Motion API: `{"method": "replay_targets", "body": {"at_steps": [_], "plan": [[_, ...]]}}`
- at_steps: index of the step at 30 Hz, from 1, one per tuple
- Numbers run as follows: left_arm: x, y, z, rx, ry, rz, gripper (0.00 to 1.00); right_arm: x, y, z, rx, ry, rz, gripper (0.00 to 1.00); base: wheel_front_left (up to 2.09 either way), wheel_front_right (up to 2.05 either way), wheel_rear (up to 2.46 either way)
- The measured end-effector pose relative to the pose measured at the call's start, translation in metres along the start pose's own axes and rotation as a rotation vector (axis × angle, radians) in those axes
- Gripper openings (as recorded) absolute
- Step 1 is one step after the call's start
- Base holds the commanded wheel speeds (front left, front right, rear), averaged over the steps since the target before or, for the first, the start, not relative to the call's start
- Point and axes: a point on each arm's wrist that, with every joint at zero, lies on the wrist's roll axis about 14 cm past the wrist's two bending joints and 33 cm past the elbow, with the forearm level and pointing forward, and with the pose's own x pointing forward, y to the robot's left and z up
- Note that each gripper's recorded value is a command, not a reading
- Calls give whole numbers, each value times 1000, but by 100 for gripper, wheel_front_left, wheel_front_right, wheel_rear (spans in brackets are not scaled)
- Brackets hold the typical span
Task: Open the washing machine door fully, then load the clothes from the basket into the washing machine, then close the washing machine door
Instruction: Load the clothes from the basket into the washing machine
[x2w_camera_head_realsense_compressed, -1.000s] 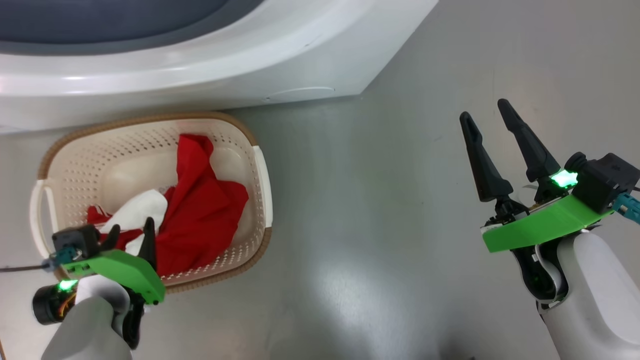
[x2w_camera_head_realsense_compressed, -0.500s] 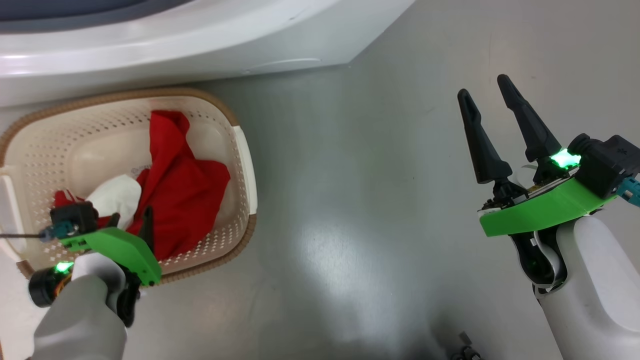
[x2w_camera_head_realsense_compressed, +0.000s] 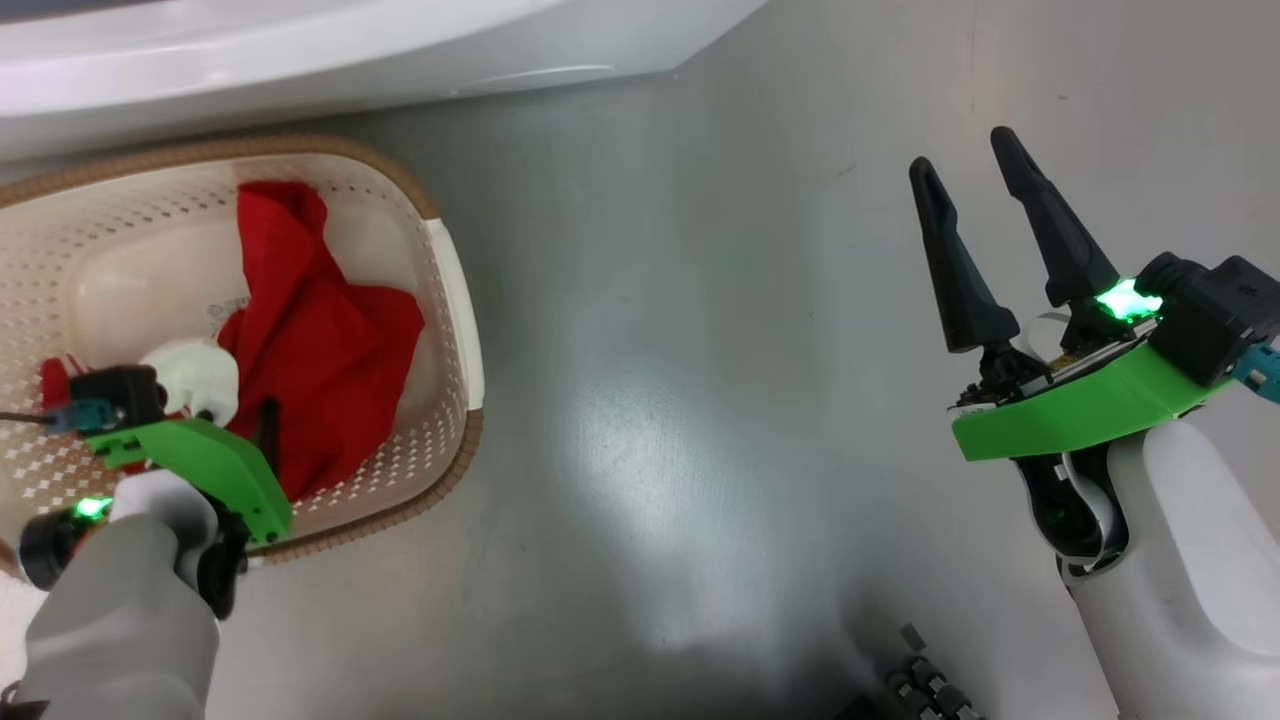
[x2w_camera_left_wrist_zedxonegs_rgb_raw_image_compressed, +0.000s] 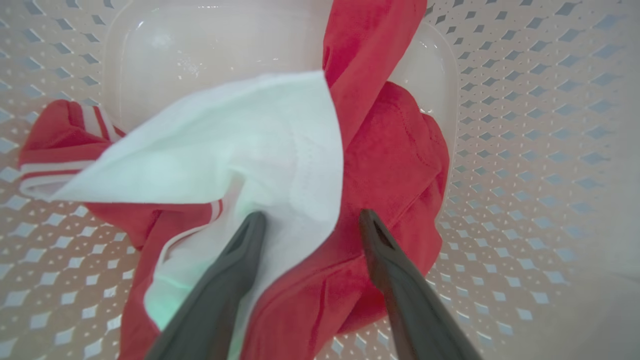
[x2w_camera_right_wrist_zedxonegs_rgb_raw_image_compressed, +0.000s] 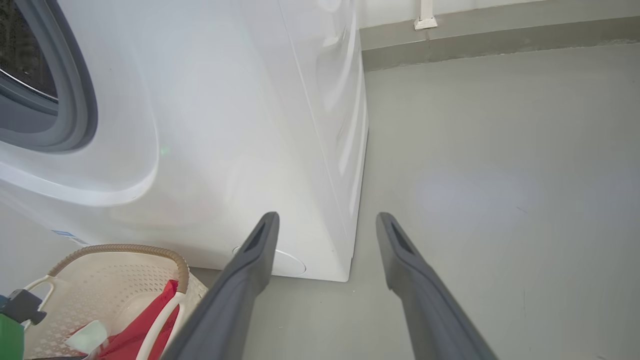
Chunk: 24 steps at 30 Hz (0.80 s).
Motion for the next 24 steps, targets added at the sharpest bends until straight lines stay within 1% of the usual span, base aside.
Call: {"method": "replay_targets", "body": {"at_steps": [6, 8, 9, 10, 11, 12, 13, 14, 17, 24], "plan": [[9, -2, 2, 16, 9, -8, 100, -1, -3, -8, 2, 17, -10, 100, 0, 0, 0], [10, -3, -3, 18, 35, -10, 100, -1, -4, -10, 2, 21, -12, 100, 0, 0, 0], [11, -3, -5, 16, 45, -10, 88, -1, -4, -10, 1, 23, -13, 100, 0, 0, 0], [11, -2, -6, 17, 52, -9, 74, 0, -4, -10, 2, 23, -13, 100, 0, 0, 0], [11, -2, -7, 19, 56, -8, 56, 0, -4, -10, 2, 22, -12, 100, 0, 0, 0], [11, -2, -6, 20, 56, -8, 47, 0, -4, -10, 2, 21, -12, 100, 0, 0, 0], [11, -2, -4, 19, 51, -9, 34, 1, -3, -9, 2, 16, -9, 100, 0, 0, 0], [11, -3, -3, 22, 51, -9, 0, 3, -2, -7, 2, 11, -7, 100, 0, 0, 0], [10, -2, -3, 22, 49, -9, 0, 5, -1, -4, 1, 3, -3, 100, 0, 0, 0], [3, -5, 5, -16, 23, -12, 0, 6, 4, 1, 5, -10, 10, 100, 0, 0, 0]]}}
